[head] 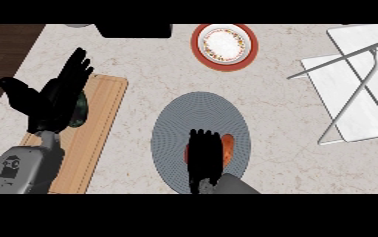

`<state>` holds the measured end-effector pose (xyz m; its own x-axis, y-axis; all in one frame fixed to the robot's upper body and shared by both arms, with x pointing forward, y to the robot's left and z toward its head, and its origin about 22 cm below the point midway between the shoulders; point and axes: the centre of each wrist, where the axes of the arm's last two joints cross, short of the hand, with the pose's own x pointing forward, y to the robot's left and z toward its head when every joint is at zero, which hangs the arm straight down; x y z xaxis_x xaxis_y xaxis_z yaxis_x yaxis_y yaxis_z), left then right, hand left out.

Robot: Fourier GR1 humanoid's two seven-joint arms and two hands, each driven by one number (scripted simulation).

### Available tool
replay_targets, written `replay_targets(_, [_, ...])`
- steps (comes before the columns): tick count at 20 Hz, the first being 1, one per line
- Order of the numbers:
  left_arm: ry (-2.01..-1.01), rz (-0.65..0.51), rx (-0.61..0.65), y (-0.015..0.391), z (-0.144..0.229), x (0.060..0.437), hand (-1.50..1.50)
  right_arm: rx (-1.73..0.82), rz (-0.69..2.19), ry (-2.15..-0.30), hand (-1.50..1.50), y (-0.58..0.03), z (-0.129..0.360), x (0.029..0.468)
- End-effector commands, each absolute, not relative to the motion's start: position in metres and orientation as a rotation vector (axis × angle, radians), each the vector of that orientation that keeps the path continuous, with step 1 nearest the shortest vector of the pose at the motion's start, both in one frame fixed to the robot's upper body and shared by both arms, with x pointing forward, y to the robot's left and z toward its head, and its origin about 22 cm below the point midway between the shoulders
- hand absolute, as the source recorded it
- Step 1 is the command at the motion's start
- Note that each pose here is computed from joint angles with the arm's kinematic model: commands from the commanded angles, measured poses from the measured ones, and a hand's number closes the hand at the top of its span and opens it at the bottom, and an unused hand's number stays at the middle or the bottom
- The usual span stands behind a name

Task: Pick the bell pepper from the placemat and place it in the tiered shelf

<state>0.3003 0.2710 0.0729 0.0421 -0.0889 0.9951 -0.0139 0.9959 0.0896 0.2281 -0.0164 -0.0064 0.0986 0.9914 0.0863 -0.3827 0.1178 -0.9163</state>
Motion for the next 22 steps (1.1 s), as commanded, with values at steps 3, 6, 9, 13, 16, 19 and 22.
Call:
replay_targets(3, [-1.535, -0.054, 0.096, 0.275, 0.072, 0.288, 0.00, -0.971, 1.267, -0.917, 1.50, -0.007, -0.014, 0.226])
replay_targets(6, [-1.545, -0.062, 0.080, 0.286, 0.077, 0.285, 0.00, -1.005, 1.282, -0.968, 1.50, -0.026, -0.026, 0.251])
replay_targets(9, [-1.530, -0.057, 0.079, 0.271, 0.063, 0.302, 0.00, -1.025, 1.249, -1.029, 1.50, -0.008, -0.017, 0.232])
replay_targets(13, [-1.523, -0.060, 0.072, 0.275, 0.070, 0.293, 0.00, -0.903, 1.239, -1.009, 1.50, -0.002, -0.009, 0.209])
replay_targets(16, [-1.533, -0.066, 0.076, 0.264, 0.077, 0.297, 0.00, -0.798, 1.202, -1.011, 1.50, -0.006, -0.014, 0.218])
replay_targets(19, [-1.526, -0.058, 0.084, 0.271, 0.061, 0.293, 0.00, -0.792, 1.134, -1.086, 1.50, -0.013, -0.001, 0.221])
replay_targets(22, [-1.517, -0.044, 0.081, 0.281, 0.073, 0.304, 0.00, -0.729, 0.982, -1.268, 1.50, -0.004, 0.042, 0.212])
